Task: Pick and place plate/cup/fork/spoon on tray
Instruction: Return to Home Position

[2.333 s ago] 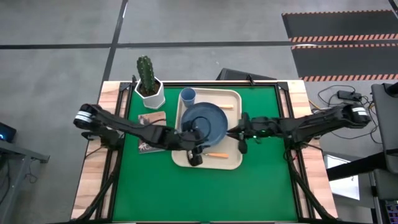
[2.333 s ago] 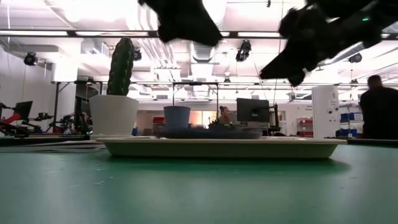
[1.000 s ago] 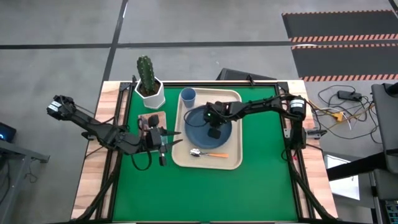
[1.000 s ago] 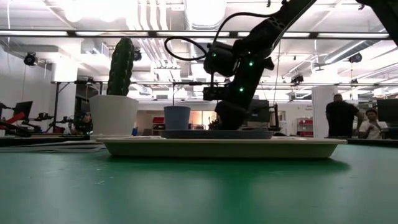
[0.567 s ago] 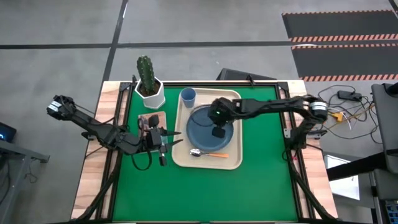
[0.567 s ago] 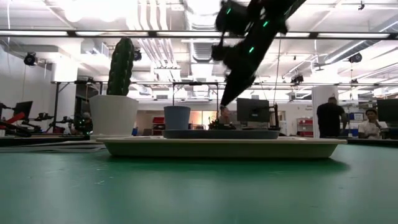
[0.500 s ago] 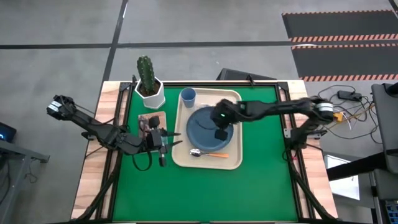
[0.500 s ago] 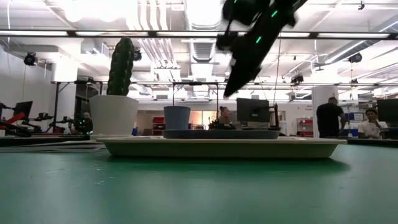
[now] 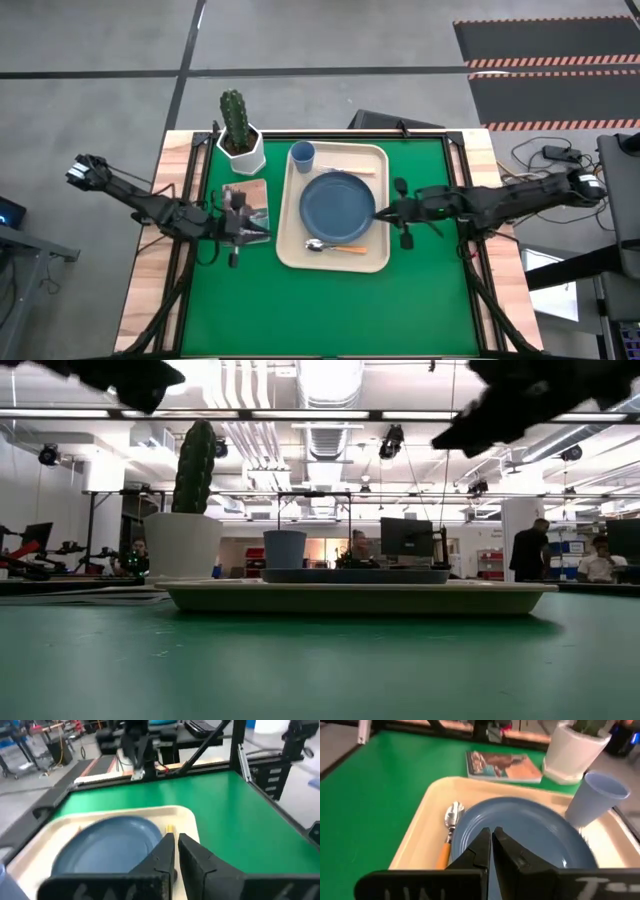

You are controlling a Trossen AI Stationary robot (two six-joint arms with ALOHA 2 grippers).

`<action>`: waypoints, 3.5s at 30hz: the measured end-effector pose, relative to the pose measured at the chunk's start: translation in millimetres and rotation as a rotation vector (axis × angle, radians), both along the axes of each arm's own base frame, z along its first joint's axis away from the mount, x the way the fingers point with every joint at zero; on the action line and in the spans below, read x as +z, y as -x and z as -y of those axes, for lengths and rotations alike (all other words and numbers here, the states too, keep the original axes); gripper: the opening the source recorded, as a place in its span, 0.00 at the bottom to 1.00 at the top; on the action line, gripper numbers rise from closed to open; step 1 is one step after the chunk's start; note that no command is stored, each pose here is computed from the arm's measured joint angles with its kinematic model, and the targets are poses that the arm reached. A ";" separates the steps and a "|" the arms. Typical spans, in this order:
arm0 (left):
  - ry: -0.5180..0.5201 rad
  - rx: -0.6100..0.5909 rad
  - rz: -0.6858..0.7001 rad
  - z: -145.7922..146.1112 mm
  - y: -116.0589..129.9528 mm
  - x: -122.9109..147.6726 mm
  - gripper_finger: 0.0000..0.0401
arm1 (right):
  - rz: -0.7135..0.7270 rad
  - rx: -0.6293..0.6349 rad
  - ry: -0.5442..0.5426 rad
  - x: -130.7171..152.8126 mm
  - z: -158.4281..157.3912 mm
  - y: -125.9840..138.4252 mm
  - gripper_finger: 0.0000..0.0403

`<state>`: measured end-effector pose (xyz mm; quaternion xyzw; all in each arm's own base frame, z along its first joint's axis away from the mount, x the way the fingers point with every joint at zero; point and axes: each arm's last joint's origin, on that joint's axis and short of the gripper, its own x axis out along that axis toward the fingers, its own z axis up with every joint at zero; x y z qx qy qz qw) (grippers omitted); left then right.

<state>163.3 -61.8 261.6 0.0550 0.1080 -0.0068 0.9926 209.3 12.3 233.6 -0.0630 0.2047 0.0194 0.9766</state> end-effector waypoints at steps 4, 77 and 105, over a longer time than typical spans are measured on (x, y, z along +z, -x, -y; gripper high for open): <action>0.088 0.037 0.073 -13.3 18.8 -19.9 0.00 | 0.088 0.012 0.031 -6.0 2.9 27.0 0.02; 0.141 -0.142 0.180 -37.1 57.5 -96.1 0.00 | 0.490 0.095 0.056 -59.3 10.2 109.7 0.02; 0.128 -0.139 0.111 -36.0 53.5 -102.8 0.00 | 0.489 0.094 0.056 -59.5 10.2 109.7 0.02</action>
